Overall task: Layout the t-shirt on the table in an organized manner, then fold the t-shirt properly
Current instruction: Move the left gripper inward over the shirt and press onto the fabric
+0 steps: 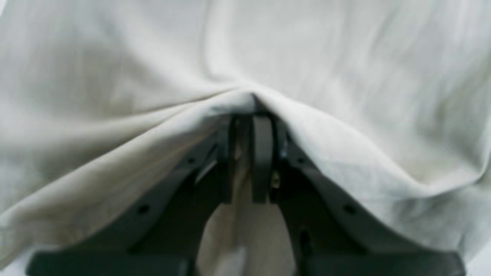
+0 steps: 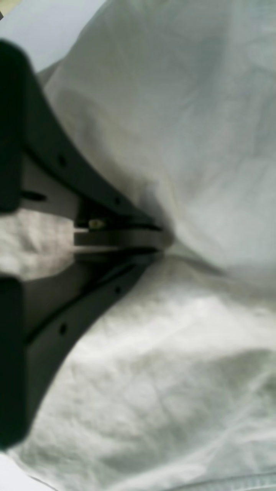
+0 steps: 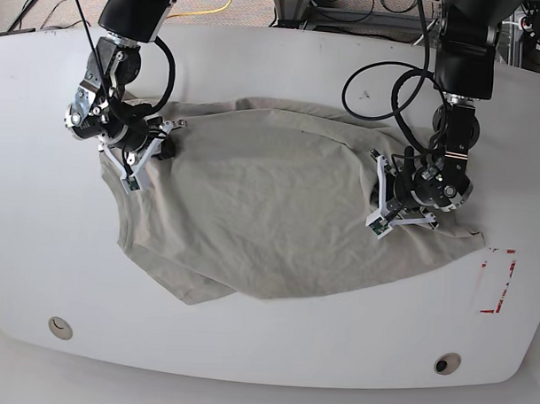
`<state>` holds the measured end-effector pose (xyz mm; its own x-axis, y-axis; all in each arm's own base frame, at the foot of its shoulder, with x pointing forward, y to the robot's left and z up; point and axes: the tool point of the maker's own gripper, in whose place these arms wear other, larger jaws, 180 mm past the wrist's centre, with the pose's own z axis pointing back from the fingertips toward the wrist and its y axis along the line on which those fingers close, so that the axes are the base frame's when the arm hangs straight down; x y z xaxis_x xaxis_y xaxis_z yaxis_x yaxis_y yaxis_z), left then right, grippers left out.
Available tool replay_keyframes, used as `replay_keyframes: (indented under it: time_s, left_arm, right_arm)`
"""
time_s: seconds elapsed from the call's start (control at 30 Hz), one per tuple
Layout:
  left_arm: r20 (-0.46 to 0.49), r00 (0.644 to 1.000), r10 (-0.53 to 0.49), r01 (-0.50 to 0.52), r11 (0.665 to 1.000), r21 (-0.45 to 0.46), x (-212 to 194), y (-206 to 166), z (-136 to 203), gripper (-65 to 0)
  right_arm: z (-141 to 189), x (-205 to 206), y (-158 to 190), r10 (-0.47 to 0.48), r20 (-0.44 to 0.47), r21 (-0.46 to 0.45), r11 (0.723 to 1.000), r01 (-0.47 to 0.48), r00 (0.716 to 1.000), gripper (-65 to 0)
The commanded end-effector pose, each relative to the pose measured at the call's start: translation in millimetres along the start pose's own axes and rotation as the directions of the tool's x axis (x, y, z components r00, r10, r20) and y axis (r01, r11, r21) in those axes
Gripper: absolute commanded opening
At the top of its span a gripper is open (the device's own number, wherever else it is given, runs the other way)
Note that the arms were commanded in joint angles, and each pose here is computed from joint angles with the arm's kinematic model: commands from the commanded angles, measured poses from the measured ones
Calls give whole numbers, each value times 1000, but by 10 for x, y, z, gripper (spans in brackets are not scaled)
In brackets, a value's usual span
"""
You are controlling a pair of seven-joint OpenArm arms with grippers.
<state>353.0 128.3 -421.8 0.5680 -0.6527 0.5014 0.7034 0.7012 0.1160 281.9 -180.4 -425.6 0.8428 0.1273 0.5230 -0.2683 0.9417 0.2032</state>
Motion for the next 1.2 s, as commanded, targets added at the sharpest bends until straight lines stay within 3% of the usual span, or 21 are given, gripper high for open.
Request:
replay_keyframes:
  time_s: [0.0,0.43,0.7,1.0,1.17]
  left_arm:
    - [-32,999,-10,10,1000,5,-10,92,-29,-589]
    - [-59,998,0,3,999,54,-54,447,56,-589]
    - [-138,990,-14,25,996,81,-421,494,189,-587]
    - [-54,998,29,-16,976,218,-344,837,615,-586]
    - [-58,998,20,-2,956,292,-233,985,872,-578]
  right_arm:
    - [-5,2,-60,10,-30,-21,1000,-10,999,-636]
    - [-17,55,-157,7,-36,-27,1000,-8,999,-636]
    - [-12,15,-169,5,-43,-30,1000,-6,999,-636]
    - [-18,8,-158,5,-45,-27,1000,-6,999,-636]
    - [-18,8,-158,5,-45,-27,1000,-6,999,-636]
